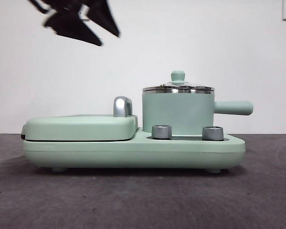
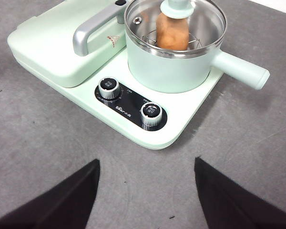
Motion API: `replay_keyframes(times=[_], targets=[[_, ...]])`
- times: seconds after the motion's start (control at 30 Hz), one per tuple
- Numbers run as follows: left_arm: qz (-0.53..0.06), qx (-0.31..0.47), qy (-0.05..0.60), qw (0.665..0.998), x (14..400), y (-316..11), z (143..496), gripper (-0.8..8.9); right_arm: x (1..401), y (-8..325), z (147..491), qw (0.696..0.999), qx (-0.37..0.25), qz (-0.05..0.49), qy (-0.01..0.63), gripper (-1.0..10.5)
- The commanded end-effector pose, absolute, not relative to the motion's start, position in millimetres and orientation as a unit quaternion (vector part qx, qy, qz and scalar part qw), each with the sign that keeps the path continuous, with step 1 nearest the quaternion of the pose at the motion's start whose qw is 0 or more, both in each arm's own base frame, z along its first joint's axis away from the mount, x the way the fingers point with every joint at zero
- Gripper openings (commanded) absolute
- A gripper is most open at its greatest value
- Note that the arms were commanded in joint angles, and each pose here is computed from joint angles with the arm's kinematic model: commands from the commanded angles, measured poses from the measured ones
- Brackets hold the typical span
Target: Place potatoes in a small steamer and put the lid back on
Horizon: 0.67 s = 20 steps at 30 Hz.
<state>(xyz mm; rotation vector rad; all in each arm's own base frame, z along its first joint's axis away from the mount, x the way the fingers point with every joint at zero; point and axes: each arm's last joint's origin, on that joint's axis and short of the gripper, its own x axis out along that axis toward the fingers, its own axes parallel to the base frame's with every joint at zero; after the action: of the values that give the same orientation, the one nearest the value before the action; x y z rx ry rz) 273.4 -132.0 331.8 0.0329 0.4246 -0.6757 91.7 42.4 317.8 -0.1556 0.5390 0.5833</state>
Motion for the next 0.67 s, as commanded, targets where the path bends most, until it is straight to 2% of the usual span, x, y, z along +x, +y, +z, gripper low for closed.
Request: replay_keyframes(times=[0.03, 0.27, 0.67], targets=[[-0.319, 0.006, 0.209, 0.924, 254.7, -118.1, 325.0, 2.77, 91.9, 43.2, 319.2, 0.919, -0.075, 0.287, 0.260, 3.1], [-0.274, -0.045, 0.208, 0.938, 207.6, -78.5, 310.8, 2.77, 91.9, 43.2, 319.2, 0.919, -0.075, 0.287, 0.260, 3.1], [-0.265, -0.052, 0.234, 0.934, 133.3, -51.7, 300.4, 2.76, 91.4, 44.3, 319.2, 0.914, -0.057, 0.303, 0.264, 3.1]])
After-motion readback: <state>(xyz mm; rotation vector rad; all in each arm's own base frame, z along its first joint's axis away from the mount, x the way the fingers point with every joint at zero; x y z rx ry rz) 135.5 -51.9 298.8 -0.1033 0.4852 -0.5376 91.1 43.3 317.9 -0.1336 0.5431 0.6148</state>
